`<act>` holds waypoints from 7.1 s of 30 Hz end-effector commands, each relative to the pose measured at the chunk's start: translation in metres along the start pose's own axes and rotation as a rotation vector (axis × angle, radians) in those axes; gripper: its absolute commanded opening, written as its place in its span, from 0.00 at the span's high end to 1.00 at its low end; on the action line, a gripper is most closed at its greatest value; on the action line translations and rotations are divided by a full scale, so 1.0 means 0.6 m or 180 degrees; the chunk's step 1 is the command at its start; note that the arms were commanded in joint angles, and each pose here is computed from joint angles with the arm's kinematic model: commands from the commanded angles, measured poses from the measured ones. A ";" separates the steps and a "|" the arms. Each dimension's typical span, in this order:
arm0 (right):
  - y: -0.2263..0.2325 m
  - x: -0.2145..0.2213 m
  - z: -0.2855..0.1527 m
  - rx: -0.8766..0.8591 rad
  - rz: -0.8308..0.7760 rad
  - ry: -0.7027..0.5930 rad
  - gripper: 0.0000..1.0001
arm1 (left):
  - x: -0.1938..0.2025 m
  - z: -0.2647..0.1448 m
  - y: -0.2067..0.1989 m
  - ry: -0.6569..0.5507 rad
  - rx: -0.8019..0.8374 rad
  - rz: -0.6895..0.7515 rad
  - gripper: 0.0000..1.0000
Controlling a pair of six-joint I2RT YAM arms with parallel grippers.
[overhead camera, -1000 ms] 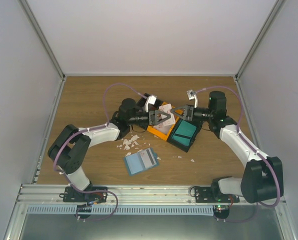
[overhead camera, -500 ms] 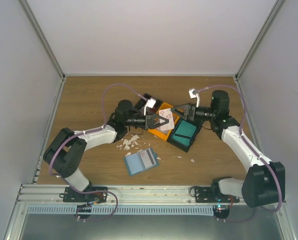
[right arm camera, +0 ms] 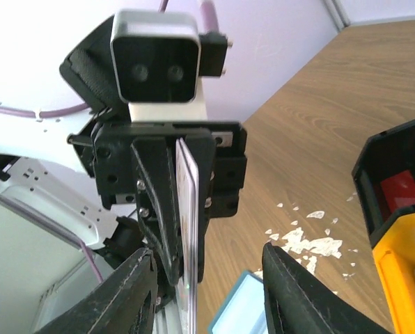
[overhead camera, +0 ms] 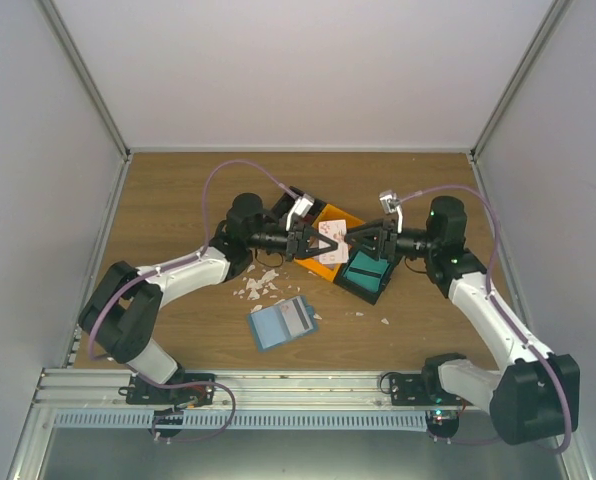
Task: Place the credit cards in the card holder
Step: Pick up the credit card from the storage box, then place the credit card in the storage box.
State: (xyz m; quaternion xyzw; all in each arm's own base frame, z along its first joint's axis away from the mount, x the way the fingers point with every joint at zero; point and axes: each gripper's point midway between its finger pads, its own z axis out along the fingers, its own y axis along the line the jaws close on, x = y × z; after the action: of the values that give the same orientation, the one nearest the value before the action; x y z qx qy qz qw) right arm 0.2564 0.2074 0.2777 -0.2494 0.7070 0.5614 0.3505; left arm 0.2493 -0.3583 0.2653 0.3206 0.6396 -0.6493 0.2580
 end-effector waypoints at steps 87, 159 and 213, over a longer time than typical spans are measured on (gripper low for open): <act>0.073 0.020 0.027 -0.0218 -0.0709 0.0161 0.50 | -0.046 -0.059 -0.046 0.0174 0.0017 0.0501 1.00; -0.135 0.028 0.059 0.0351 0.1111 0.0117 1.00 | 0.007 -0.033 0.178 0.0242 -0.0314 -0.1074 0.88; -0.144 0.067 0.028 0.1100 0.0697 0.0213 0.99 | -0.012 -0.059 0.185 -0.0077 -0.1956 -0.0603 0.35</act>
State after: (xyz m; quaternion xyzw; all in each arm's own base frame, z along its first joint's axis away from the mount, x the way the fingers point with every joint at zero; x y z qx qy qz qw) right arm 0.3175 0.1807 0.1657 -0.0618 0.8569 0.4228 0.2882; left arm 0.3566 -0.3371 0.1523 0.1580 0.8615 -0.4194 0.2386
